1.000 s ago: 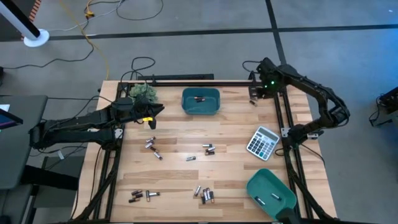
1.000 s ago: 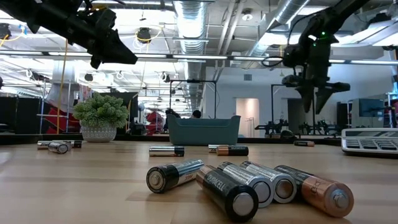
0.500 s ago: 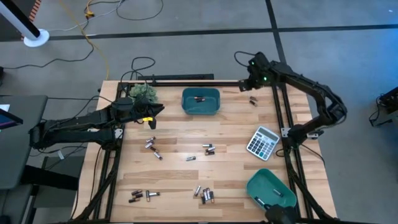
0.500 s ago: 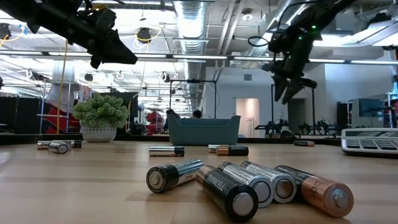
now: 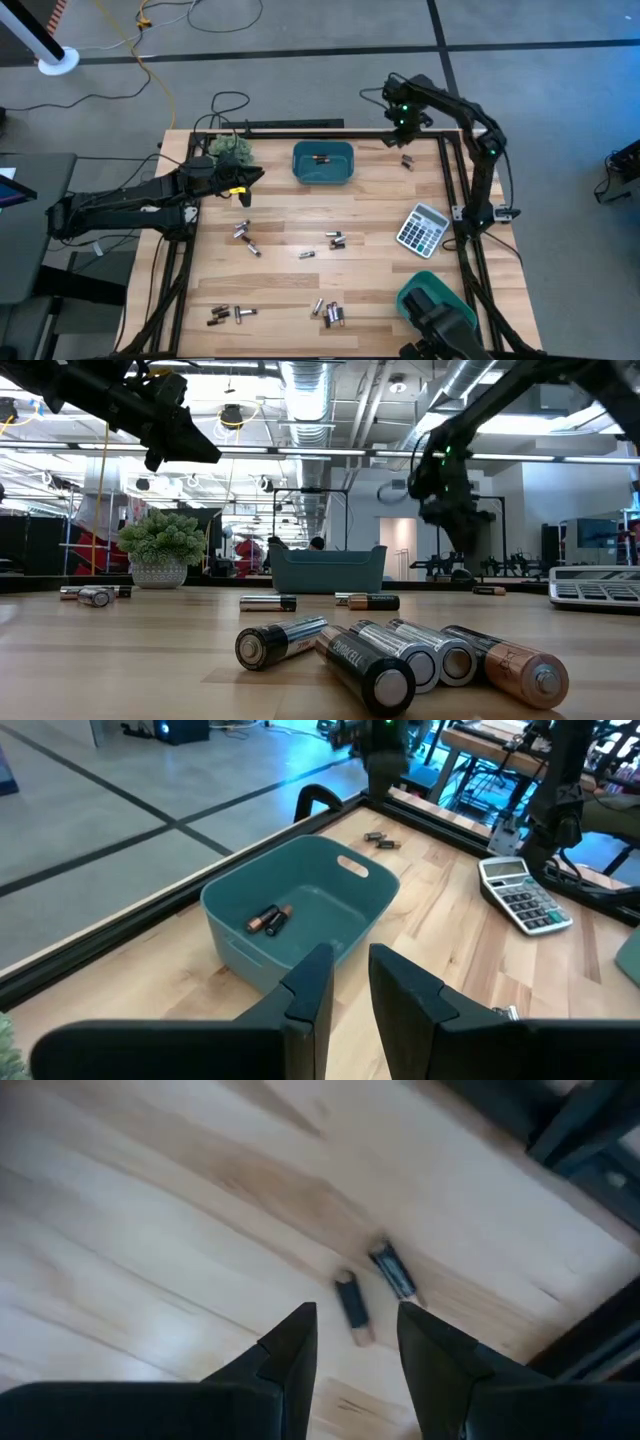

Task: Sort batteries
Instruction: Put the black battery into the blue bin

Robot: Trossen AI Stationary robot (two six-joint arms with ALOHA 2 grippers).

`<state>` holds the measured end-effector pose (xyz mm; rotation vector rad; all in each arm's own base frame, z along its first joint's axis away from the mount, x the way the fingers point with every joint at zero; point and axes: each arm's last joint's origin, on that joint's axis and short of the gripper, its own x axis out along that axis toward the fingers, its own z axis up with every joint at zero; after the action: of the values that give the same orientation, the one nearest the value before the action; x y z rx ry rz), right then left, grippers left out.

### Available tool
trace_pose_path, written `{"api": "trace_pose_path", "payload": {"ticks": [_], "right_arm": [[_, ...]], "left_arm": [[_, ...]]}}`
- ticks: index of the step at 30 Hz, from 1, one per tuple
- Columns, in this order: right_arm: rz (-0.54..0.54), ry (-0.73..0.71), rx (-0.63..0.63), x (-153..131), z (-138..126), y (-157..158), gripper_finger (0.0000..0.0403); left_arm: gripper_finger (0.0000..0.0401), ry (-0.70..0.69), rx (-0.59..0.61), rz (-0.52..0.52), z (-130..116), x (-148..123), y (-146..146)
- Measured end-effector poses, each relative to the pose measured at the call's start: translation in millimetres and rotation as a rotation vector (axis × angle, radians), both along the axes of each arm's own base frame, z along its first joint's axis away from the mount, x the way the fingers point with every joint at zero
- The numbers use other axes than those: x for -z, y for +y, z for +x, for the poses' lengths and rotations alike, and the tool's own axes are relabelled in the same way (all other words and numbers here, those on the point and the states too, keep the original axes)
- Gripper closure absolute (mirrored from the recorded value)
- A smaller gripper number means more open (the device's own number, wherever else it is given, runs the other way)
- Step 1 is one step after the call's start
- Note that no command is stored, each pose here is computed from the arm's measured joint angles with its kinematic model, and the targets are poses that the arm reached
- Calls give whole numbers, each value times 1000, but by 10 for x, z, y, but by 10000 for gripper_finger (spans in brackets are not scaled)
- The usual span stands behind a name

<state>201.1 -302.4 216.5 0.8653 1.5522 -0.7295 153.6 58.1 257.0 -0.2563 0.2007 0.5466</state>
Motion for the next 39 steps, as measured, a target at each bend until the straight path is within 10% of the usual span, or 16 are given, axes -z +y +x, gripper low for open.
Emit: {"api": "trace_pose_path", "payload": {"ticks": [7, 30, 39], "right_arm": [[120, 215, -112, 366, -42, -62, 247], [231, 278, -232, 857, 106, -113, 252], [219, 274, -247, 853, 155, -103, 335]], "left_arm": [[340, -4, -5, -9, -1, 1, 0], [340, -23, -48, -37, -5, 1, 9], [340, -29, -50, -48, -5, 1, 8]]}}
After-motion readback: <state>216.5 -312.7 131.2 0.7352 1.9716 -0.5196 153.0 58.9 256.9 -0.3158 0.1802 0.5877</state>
